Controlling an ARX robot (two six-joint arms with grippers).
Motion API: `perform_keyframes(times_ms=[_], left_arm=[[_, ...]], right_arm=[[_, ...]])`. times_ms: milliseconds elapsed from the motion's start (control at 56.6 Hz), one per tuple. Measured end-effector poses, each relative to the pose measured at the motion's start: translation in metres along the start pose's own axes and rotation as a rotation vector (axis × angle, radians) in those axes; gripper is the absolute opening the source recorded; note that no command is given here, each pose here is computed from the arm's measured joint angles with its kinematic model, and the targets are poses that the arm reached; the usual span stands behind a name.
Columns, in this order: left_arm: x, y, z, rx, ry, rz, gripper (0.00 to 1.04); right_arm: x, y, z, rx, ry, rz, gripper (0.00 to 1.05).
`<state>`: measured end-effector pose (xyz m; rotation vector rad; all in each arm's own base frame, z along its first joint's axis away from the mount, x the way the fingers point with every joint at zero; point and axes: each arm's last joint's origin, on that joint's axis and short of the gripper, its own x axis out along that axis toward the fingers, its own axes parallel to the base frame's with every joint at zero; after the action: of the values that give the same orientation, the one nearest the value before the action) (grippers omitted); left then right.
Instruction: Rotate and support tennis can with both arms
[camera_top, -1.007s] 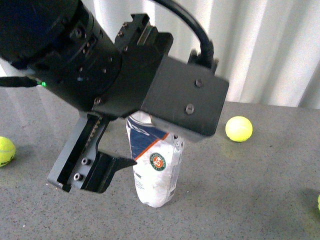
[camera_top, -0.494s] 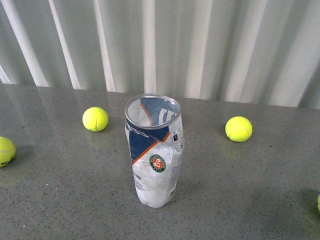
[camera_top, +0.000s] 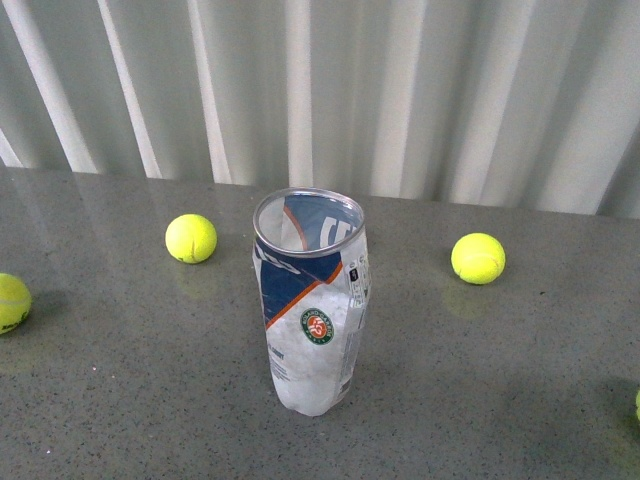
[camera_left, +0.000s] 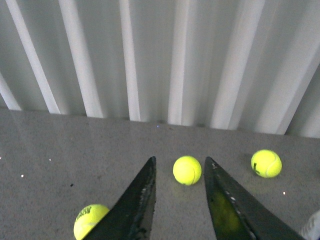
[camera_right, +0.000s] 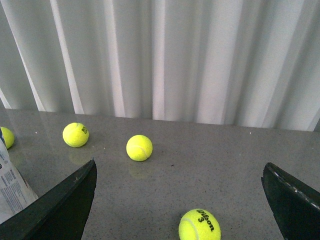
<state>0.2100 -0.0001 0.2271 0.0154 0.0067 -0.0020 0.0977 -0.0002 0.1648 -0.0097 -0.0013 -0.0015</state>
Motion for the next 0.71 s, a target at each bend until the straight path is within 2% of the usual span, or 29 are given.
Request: perform_keyframes(times_ms=[159,706], left_arm=[[-0.020,0.000,-0.017,-0.008,0.003,0.000,0.04],[-0.067,-0.001,-0.048,-0.014,0.000,0.000,0.04]], right_arm=[[0.000,0.000,0.000,0.000,0.000,0.000,0.97],[0.000,0.000,0.000,0.000,0.000,0.000,0.97]])
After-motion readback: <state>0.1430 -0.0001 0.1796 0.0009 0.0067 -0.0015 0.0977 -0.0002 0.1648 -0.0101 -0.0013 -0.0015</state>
